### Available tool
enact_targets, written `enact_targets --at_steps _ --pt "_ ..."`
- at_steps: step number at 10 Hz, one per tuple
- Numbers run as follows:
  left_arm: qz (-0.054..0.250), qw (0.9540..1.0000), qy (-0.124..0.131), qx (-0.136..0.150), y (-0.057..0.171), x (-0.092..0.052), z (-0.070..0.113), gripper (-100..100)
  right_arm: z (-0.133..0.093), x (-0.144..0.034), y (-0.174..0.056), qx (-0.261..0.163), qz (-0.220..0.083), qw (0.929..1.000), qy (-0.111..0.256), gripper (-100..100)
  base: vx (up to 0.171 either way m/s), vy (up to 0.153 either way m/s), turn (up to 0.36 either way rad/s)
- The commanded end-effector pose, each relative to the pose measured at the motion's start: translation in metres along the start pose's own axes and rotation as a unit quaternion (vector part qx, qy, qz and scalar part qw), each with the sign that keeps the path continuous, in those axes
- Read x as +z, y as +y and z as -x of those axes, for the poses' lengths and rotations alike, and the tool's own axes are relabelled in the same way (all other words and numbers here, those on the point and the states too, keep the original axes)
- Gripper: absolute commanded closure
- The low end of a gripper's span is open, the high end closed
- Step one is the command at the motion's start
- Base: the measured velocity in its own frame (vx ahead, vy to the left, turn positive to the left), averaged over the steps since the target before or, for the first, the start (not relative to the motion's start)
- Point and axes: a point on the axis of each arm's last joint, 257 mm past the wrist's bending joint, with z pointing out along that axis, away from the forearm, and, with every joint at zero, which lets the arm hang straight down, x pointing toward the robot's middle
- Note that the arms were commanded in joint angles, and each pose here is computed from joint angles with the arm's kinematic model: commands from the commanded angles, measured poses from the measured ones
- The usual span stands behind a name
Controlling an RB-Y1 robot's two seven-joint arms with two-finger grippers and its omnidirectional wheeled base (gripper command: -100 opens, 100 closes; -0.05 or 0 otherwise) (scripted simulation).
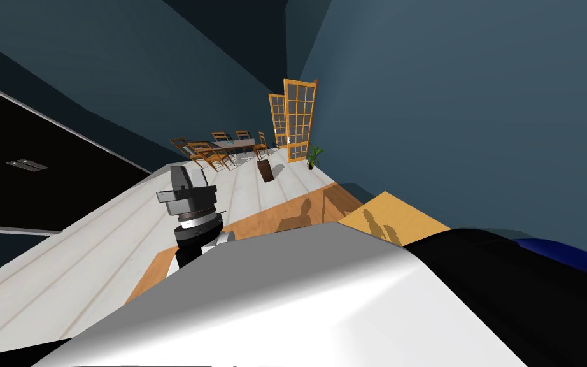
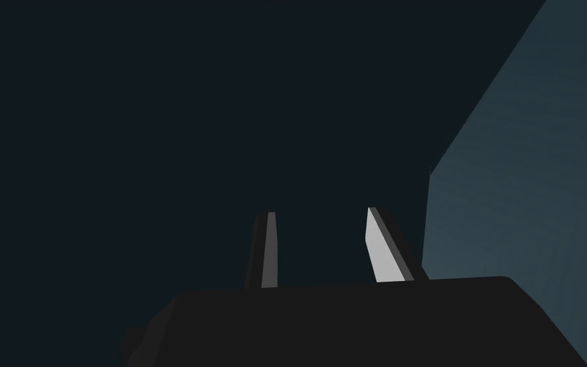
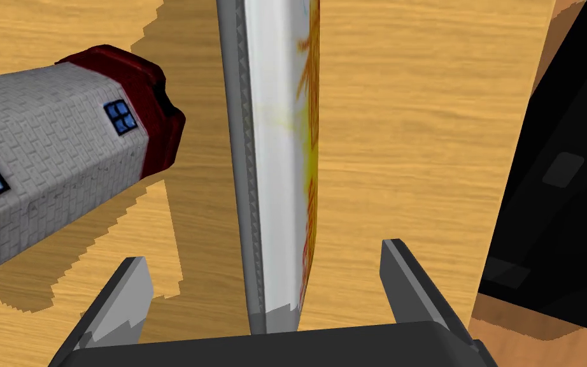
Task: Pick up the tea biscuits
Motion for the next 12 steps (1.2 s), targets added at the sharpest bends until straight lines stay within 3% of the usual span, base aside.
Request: enact_targets --at_steps 1,2,3,7,8,9,12 --pt "0.000 1.0000 0.000 0.000 0.000 0.000 0.000 0 0.001 0.000 -0.004 0.015 -0.003 0.9999 0.002 -100 -0.047 0.043 -0.031" --pt "0.000 1.0000 0.000 0.000 0.000 0.000 0.000 0 0.001 0.000 -0.002 0.009 -0.001 1.0000 0.001 -100 -0.010 0.011 -0.015" --pt "0.000 1.0000 0.000 0.000 0.000 0.000 0.000 0 0.001 0.000 -0.002 0.011 -0.001 0.9999 0.001 100 -0.006 0.004 0.001" --pt "0.000 1.0000 0.000 0.000 0.000 0.000 0.000 0 0.001 -0.001 -0.003 0.010 -0.002 0.9999 0.002 100 0.000 0.000 0.000" --pt "0.000 1.0000 0.000 0.000 0.000 0.000 0.000 0 0.001 -0.001 -0.003 0.010 -0.002 0.9999 0.002 0 0.000 0.000 0.000" --pt "0.000 1.0000 0.000 0.000 0.000 0.000 0.000 0 -0.005 -0.001 0.007 0.002 0.001 1.0000 -0.005 100 0.138 -0.071 -0.259" --pt "0.000 1.0000 0.000 0.000 0.000 0.000 0.000 0 -0.011 -0.004 0.018 -0.021 0.004 0.9997 -0.012 100 0.184 -0.112 -0.227"
